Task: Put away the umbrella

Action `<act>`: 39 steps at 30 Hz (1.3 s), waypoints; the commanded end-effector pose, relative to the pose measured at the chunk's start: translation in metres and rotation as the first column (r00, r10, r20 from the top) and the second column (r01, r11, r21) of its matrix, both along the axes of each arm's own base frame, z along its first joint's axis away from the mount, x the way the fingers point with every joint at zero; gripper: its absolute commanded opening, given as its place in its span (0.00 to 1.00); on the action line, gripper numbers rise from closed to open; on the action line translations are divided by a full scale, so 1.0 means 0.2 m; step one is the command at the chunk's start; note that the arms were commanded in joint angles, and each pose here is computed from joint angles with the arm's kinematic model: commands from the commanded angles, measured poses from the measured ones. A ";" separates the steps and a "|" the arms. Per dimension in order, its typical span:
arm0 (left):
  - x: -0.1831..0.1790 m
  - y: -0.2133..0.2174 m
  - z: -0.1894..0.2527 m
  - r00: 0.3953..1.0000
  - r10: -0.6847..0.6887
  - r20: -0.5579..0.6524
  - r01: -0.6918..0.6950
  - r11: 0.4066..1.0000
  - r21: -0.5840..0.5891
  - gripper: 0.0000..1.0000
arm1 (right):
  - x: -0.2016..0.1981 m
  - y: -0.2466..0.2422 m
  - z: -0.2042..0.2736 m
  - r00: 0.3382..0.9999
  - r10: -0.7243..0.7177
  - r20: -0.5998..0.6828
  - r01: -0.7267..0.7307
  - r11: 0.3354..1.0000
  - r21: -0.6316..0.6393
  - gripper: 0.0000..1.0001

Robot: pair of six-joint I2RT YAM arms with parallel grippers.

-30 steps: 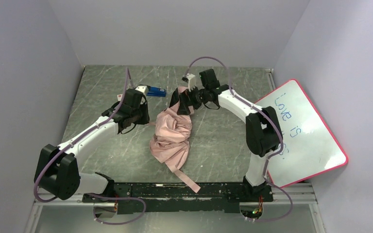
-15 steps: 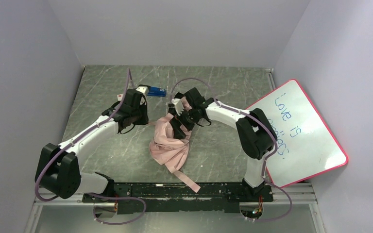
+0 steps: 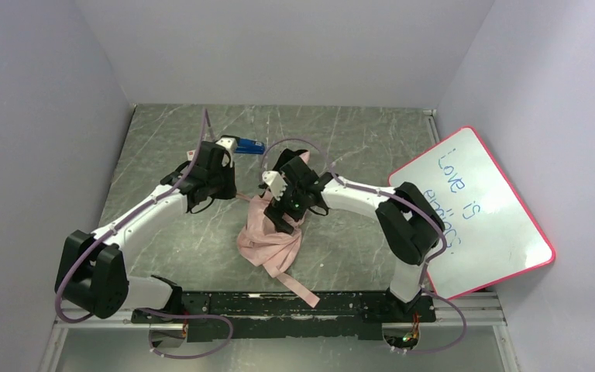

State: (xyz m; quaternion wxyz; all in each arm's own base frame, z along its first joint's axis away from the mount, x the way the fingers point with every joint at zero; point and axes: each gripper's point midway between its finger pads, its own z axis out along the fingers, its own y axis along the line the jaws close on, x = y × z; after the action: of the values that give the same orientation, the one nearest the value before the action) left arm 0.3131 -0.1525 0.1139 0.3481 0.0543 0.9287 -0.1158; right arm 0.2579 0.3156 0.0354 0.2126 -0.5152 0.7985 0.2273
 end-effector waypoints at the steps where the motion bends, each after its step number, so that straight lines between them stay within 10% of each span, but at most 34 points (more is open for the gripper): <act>1: 0.03 -0.02 0.13 0.998 -0.019 0.068 0.022 0.999 -0.042 0.20 | -0.08 -0.11 -0.14 1.000 0.018 0.014 -0.016 0.989 -0.150 0.91; 15: 0.04 -0.03 0.31 0.987 -0.047 0.152 0.061 0.994 -0.087 0.26 | 0.03 -0.22 -0.16 0.950 0.001 0.313 0.101 0.946 -0.309 0.28; 26: 0.05 -0.02 0.36 0.981 -0.038 0.193 0.056 0.994 -0.089 0.25 | 0.35 -0.29 0.09 0.661 -0.052 0.749 0.381 0.883 -0.275 0.33; 39: 0.07 -0.07 0.53 0.963 -0.001 0.270 0.059 0.976 -0.208 0.28 | 0.10 -0.09 0.57 0.727 -0.333 0.600 0.299 0.941 0.160 0.80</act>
State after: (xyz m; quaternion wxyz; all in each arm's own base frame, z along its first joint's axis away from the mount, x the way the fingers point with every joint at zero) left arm 0.3168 -0.1550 0.1783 0.4251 0.0571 0.8883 -0.1640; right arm 0.2989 0.2844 0.1028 0.4667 -0.4714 0.7452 -0.0682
